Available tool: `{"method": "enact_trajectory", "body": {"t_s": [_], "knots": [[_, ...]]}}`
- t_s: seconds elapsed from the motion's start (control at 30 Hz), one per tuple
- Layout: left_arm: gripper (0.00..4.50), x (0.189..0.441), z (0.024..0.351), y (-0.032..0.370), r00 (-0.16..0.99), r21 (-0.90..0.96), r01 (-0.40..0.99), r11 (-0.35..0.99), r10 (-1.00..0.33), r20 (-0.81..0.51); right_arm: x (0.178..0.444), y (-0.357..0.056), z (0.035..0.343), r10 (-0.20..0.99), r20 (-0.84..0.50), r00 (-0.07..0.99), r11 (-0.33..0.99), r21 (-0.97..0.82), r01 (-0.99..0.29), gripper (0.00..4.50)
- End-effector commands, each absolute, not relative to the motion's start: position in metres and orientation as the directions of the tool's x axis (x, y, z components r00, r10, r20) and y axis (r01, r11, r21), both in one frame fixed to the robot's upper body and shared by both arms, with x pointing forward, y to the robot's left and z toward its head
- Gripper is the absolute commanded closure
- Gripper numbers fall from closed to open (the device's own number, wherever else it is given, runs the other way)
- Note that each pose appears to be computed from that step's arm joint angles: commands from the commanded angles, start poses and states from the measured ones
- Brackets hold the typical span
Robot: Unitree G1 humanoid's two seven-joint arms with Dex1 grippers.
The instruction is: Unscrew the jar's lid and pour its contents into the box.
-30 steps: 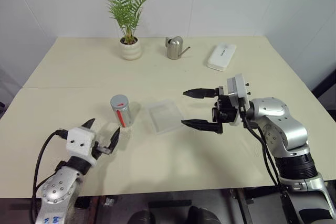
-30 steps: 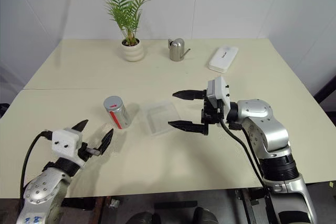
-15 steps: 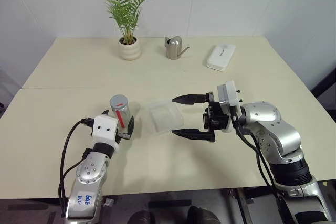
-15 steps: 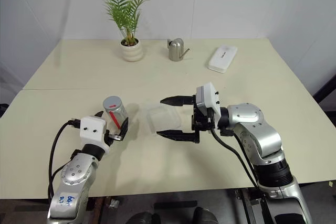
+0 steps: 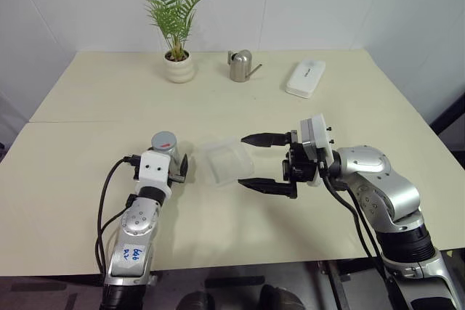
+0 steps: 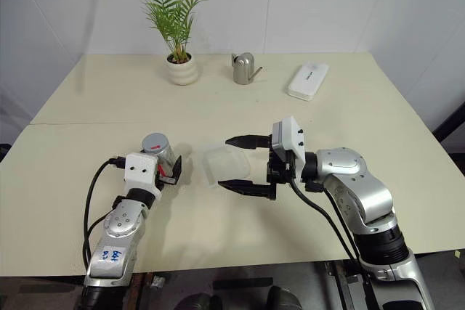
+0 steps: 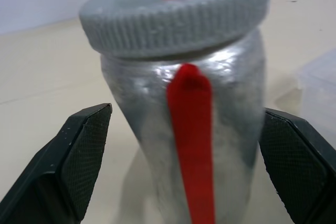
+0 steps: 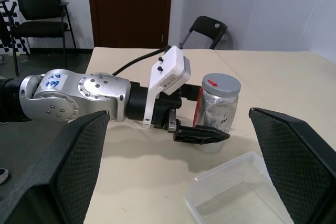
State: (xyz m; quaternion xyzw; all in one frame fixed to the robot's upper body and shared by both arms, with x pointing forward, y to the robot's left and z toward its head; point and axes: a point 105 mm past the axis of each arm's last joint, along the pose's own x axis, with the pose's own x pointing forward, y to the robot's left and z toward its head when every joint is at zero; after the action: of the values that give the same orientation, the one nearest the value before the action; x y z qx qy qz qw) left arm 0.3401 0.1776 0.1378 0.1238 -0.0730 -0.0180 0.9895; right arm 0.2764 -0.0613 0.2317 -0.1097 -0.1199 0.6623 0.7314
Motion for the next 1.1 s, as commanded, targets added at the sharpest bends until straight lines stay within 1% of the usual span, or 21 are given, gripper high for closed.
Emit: {"method": "enact_trajectory", "body": {"t_s": [0.03, 0.23, 0.27, 0.33, 0.4, 0.47, 0.5, 0.53, 0.57, 0.6, 0.63, 0.67, 0.73, 0.83, 1.0, 1.1], "knots": [[0.62, 0.341, 0.148, 0.179, 0.979, 0.246, 0.001, 0.969, -0.051, 0.197, 0.274, -0.061, 0.238, 0.994, 0.057, 0.092, 0.106, -0.342, -0.934, 0.0], [2.4, 0.344, 0.15, 0.182, 0.973, 0.239, -0.012, 0.971, -0.044, 0.226, 0.279, -0.06, 0.234, 0.989, 0.088, 0.12, 0.142, -0.314, -0.939, 0.0], [2.52, 0.344, 0.151, 0.182, 0.971, 0.233, -0.009, 0.972, -0.047, 0.234, 0.28, -0.061, 0.234, 0.988, 0.093, 0.127, 0.15, -0.31, -0.939, 0.0], [2.52, 0.345, 0.154, 0.181, 0.964, 0.224, 0.005, 0.975, -0.065, 0.258, 0.283, -0.062, 0.232, 0.985, 0.099, 0.141, 0.165, -0.308, -0.937, 0.0], [2.52, 0.344, 0.164, 0.183, 0.947, 0.21, 0.049, 0.977, -0.112, 0.3, 0.286, -0.062, 0.234, 0.98, 0.116, 0.162, 0.19, -0.305, -0.933, 0.0], [2.52, 0.341, 0.173, 0.187, 0.933, 0.237, 0.08, 0.968, -0.156, 0.323, 0.289, -0.061, 0.238, 0.975, 0.134, 0.178, 0.211, -0.302, -0.93, 0.0], [2.52, 0.337, 0.181, 0.189, 0.916, 0.265, 0.156, 0.951, -0.239, 0.321, 0.288, -0.057, 0.244, 0.974, 0.147, 0.172, 0.21, -0.296, -0.932, 0.0], [2.52, 0.332, 0.188, 0.188, 0.885, 0.271, 0.269, 0.924, -0.348, 0.309, 0.287, -0.052, 0.249, 0.974, 0.154, 0.166, 0.205, -0.287, -0.936, 0.0], [2.52, 0.327, 0.193, 0.186, 0.853, 0.273, 0.351, 0.896, -0.426, 0.302, 0.286, -0.049, 0.252, 0.974, 0.157, 0.161, 0.2, -0.28, -0.939, 0.0], [2.52, 0.323, 0.196, 0.184, 0.823, 0.3, 0.424, 0.854, -0.502, 0.266, 0.286, -0.045, 0.256, 0.975, 0.159, 0.156, 0.194, -0.267, -0.944, 0.0], [2.52, 0.317, 0.197, 0.177, 0.773, 0.295, 0.531, 0.794, -0.597, 0.217, 0.285, -0.041, 0.259, 0.976, 0.158, 0.153, 0.192, -0.272, -0.943, 0.0], [2.52, 0.312, 0.198, 0.172, 0.728, 0.329, 0.596, 0.733, -0.666, 0.163, 0.286, -0.036, 0.262, 0.976, 0.155, 0.153, 0.191, -0.272, -0.943, 0.0], [2.52, 0.305, 0.2, 0.165, 0.644, 0.331, 0.704, 0.628, -0.762, 0.075, 0.289, -0.025, 0.268, 0.978, 0.137, 0.16, 0.193, -0.283, -0.939, 0.0], [2.52, 0.301, 0.207, 0.153, 0.549, 0.306, 0.791, 0.53, -0.835, 0.027, 0.296, -0.007, 0.271, 0.977, 0.11, 0.182, 0.206, -0.278, -0.938, 0.0], [2.52, 0.3, 0.211, 0.131, 0.476, 0.259, 0.845, 0.467, -0.879, 0.031, 0.299, 0.017, 0.268, 0.977, 0.099, 0.19, 0.211, -0.279, -0.937, 0.0], [2.52, 0.296, 0.204, 0.121, 0.431, 0.283, 0.867, 0.409, -0.902, -0.015, 0.299, 0.021, 0.267, 0.977, 0.099, 0.189, 0.209, -0.281, -0.937, 0.0]]}}
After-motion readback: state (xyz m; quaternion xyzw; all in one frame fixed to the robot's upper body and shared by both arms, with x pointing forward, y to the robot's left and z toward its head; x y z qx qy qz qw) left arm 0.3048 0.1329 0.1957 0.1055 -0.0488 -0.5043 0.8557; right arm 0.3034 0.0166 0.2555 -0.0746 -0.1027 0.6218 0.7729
